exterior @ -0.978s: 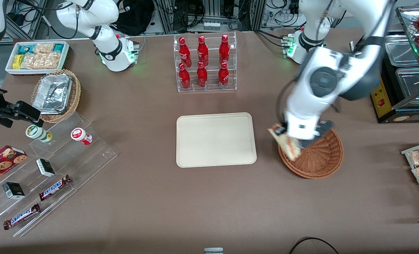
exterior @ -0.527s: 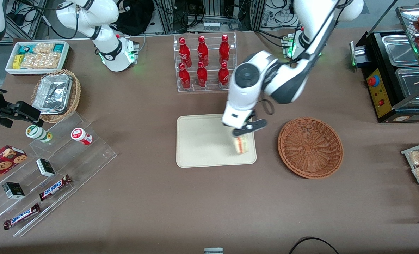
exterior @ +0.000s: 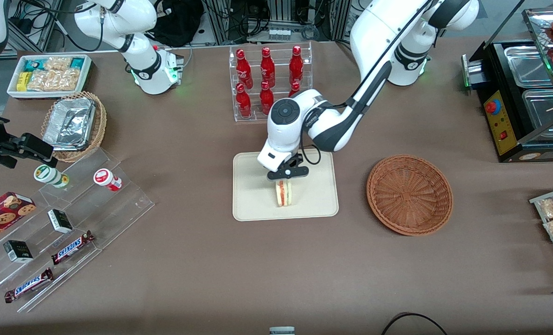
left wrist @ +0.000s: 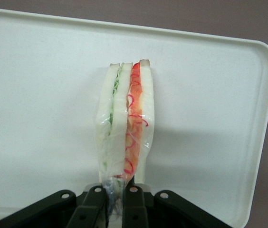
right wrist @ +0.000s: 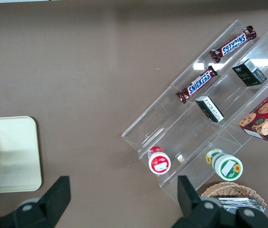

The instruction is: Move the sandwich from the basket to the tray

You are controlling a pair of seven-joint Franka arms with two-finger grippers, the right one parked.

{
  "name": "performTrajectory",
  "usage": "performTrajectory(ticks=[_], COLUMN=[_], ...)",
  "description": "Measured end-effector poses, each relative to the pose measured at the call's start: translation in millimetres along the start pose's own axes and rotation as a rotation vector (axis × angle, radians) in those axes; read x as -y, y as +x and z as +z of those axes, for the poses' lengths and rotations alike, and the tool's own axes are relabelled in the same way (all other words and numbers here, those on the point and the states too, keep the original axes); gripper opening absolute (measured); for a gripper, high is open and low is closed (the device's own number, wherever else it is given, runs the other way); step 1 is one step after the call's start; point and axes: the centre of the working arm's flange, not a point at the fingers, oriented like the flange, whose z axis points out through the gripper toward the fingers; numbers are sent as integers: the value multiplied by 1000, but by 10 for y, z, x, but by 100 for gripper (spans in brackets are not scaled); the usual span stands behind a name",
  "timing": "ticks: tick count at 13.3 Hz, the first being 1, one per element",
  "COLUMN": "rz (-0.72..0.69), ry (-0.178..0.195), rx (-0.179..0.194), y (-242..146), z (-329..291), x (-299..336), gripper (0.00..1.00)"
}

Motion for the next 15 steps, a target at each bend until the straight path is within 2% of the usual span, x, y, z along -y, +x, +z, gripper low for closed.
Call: performTrajectory(ticks=[1,2,6,8,10,13,15], rz=[9,15,14,-4,-71,-192,-261], ry=[5,8,25,68,118,177,201], rx=[-1,1,5,2,-19,-48,-56], y=[-28,-55,-46,46,231,575,791], z=[31,60,31,-315,-970,-1941,-2374], x=[-14,-26,-27,20,242,887,1365], gripper=[11,17,56,79,99,100,100])
